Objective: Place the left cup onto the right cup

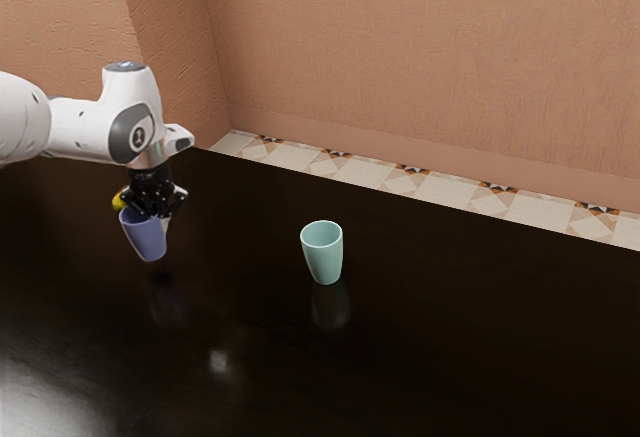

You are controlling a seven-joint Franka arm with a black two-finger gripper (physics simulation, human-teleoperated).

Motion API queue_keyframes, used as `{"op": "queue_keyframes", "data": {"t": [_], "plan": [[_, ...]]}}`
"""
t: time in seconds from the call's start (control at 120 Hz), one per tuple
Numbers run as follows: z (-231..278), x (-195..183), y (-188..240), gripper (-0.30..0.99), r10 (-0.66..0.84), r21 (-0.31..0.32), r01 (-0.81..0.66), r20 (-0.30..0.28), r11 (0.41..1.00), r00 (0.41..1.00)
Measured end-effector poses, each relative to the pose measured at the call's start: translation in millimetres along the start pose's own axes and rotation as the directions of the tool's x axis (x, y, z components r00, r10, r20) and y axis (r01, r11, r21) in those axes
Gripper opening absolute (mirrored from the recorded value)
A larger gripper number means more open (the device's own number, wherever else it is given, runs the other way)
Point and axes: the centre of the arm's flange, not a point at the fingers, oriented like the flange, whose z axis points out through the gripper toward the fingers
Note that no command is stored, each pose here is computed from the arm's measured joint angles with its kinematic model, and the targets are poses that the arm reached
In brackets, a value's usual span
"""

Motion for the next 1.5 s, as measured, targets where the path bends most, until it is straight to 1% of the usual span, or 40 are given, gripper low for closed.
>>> {"op": "queue_keyframes", "data": {"t": [0.108, 0.25, 0.333, 0.417, 0.517, 0.667, 0.75, 0.9, 1.008, 1.242, 1.5], "plan": [[-49.5, -12.2, 19.8, -0.09, 0.023, -0.021, -0.023, -0.033, 0.999, 0.999], [-96.4, -27.6, 76.0, -0.09, 0.085, -0.051, -0.088, -0.062, 0.995, 0.994], [-119.6, -32.6, 103.0, -0.09, 0.103, -0.063, -0.107, -0.068, 0.992, 0.992], [-139.5, -36.2, 126.6, -0.09, 0.109, -0.069, -0.113, -0.061, 0.991, 0.992], [-154.2, -38.1, 153.9, -0.09, 0.109, -0.07, -0.111, -0.033, 0.991, 0.993], [-155.7, -48.6, 207.0, -0.09, 0.135, -0.058, -0.133, 0.029, 0.989, 0.99], [-156.7, -55.6, 227.7, -0.09, 0.139, -0.045, -0.137, 0.045, 0.99, 0.989], [-153.3, -56.0, 260.8, -0.09, 0.129, -0.03, -0.127, 0.066, 0.991, 0.99], [-148.9, -51.1, 282.3, -0.09, 0.122, -0.027, -0.121, 0.066, 0.992, 0.99], [-134.9, -45.1, 313.1, -0.09, 0.111, -0.027, -0.11, 0.06, 0.994, 0.992], [-119.2, -43.8, 329.2, -0.09, 0.097, -0.032, -0.096, 0.041, 0.995, 0.994]]}}
